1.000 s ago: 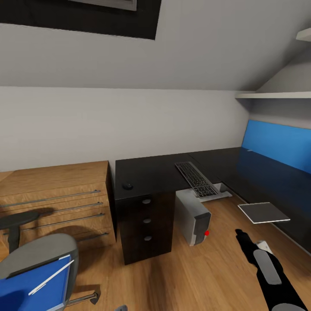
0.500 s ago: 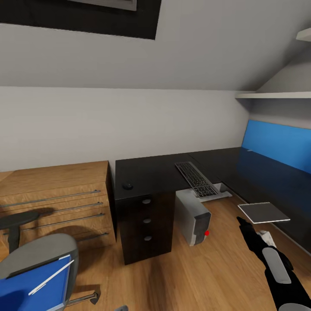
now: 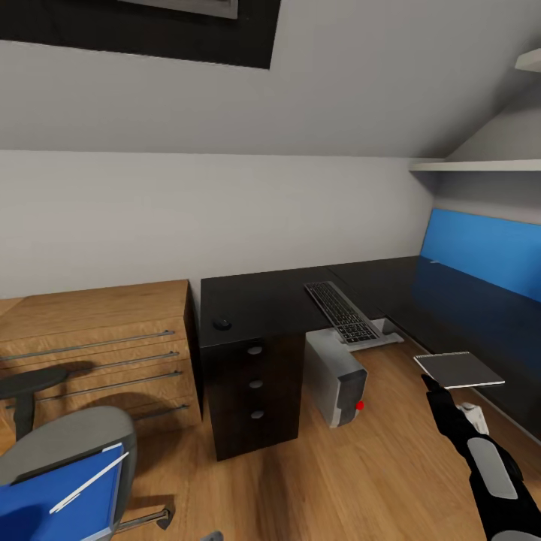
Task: In the bedroom, organize the workspace by keeping the computer under the desk, ensuring the monitor is on the desk, placing the keyboard on the desk next to the monitor, placing the mouse on the desk next to the keyboard, moving the folder from the swivel chair onto the desk next to the mouse, stacking the notebook on top of the folder with the pen on top of the notebook, and positioning the swivel chair next to the desk.
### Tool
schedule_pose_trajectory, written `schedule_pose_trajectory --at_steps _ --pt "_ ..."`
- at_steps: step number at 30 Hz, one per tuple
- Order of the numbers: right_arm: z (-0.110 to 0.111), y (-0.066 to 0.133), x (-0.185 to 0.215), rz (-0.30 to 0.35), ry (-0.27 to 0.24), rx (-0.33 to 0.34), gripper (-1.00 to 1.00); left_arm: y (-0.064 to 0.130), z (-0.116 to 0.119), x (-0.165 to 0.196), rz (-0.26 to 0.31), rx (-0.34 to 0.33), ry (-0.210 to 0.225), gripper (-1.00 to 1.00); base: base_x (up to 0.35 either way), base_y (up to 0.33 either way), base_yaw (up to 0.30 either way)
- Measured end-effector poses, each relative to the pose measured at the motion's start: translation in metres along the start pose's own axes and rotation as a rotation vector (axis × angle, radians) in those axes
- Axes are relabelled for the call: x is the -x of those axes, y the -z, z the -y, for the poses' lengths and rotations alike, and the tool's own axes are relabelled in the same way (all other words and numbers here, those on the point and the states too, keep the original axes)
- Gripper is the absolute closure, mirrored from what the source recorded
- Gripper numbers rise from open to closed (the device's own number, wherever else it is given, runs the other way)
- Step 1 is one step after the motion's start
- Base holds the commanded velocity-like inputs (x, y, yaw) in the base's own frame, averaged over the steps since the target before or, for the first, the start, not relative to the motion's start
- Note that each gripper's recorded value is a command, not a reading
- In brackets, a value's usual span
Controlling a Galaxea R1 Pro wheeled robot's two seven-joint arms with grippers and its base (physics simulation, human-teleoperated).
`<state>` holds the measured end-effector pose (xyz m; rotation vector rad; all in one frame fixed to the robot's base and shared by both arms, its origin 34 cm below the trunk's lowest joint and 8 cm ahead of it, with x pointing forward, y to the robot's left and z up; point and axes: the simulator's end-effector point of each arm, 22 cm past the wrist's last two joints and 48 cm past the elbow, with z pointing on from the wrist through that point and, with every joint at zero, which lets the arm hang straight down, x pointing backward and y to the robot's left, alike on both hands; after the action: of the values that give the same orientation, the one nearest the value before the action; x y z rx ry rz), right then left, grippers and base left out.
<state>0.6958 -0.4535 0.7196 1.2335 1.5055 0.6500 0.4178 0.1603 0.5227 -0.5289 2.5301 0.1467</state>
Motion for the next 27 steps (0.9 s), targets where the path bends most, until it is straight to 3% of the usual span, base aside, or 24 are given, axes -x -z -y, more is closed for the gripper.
schedule_pose_trajectory --at_steps 27 --pt "0.027 0.002 0.007 0.018 -0.053 -0.049 -1.00 0.000 0.001 -0.001 -0.001 -0.001 -0.001 -1.00 0.000 0.000 0.000"
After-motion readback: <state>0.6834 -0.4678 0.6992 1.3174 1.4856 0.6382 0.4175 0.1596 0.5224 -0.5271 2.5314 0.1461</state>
